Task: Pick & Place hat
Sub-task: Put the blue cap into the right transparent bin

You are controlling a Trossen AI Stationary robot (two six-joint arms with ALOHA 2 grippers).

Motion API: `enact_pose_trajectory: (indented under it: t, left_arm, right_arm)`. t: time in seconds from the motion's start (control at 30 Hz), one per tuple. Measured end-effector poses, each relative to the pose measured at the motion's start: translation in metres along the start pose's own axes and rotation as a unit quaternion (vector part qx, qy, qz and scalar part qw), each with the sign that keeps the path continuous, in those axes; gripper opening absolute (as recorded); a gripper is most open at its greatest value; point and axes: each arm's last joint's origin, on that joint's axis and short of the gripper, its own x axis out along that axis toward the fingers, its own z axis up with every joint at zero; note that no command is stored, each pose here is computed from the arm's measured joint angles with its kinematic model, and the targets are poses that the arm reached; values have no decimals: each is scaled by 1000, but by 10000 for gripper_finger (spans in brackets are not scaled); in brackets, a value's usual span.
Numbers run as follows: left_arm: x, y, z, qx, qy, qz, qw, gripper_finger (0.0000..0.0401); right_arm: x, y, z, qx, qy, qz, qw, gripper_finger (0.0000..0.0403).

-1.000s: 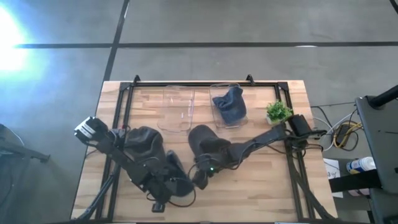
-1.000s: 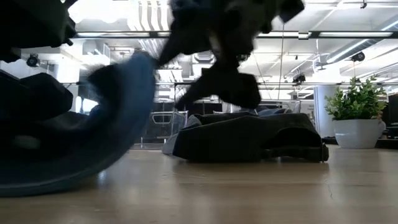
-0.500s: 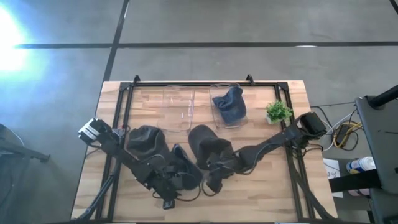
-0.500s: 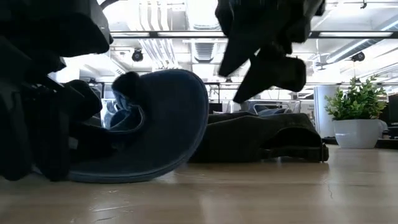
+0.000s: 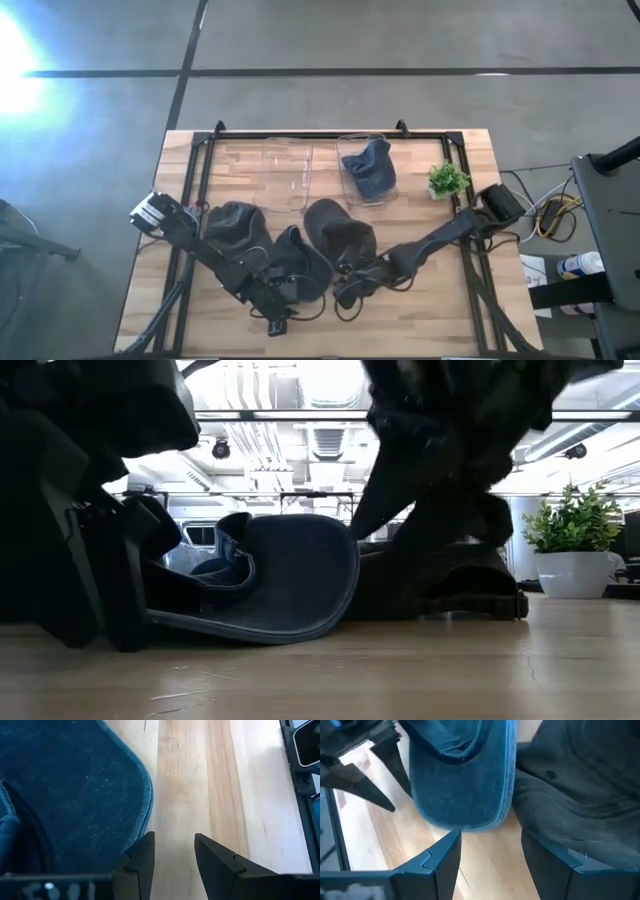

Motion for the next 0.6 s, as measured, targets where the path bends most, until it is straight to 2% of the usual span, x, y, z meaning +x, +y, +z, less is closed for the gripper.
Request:
enact_pose_trajectory:
  t: [0.2, 0.4, 0.6]
  left_arm:
    - [7, 3, -4, -5, 0, -7, 1000, 138]
    - [14, 3, -4, -9, -11, -16, 1000, 138]
    - [16, 6, 0, -15, -19, -16, 1000, 138]
  right_arm:
    - [7, -15, 4, 20, -48, -22, 998, 203]
    - [12, -17, 17, 29, -62, 21, 997, 203]
    - [12, -16, 17, 19, -39, 38, 998, 192]
